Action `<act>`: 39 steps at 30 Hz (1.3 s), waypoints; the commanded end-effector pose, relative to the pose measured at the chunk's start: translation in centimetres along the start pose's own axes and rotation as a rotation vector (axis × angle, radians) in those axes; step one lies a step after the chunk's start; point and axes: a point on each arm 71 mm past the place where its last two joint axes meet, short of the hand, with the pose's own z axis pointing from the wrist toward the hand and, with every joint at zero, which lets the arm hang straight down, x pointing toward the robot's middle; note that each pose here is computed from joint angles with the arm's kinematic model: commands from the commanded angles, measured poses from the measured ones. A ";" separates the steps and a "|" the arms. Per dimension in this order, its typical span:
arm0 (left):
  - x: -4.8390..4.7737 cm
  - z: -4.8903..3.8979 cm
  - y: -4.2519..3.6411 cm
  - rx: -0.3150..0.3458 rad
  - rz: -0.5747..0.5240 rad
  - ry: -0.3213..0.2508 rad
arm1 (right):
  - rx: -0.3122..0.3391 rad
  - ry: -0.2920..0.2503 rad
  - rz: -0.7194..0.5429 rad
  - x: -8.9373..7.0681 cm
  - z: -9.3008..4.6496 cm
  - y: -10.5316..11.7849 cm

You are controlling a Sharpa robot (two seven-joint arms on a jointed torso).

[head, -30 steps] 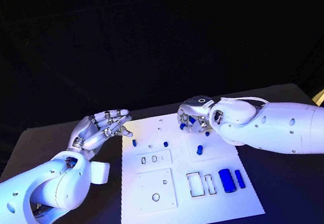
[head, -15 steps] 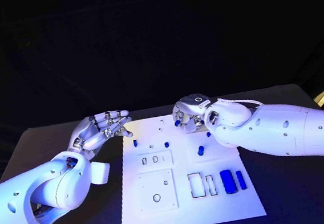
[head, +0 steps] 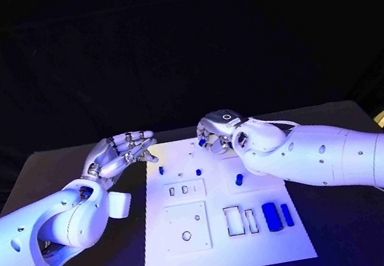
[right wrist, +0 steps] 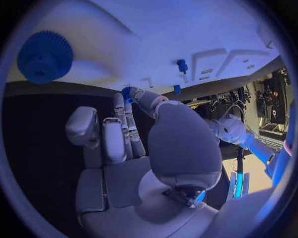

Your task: Assemble the parts on the task board

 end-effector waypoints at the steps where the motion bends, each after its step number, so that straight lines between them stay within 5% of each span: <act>1: 0.15 0.16 -0.44 0.009 -0.002 0.006 | -0.001 -0.015 0.003 -0.1 0.2 0.3; 17: 0.18 0.44 -0.81 0.016 -0.001 0.006 | -0.006 -0.034 0.005 0.0 1.1 1.0; 39: 0.45 0.54 -0.88 0.017 -0.004 0.013 | 0.011 0.004 -0.009 0.5 1.7 0.7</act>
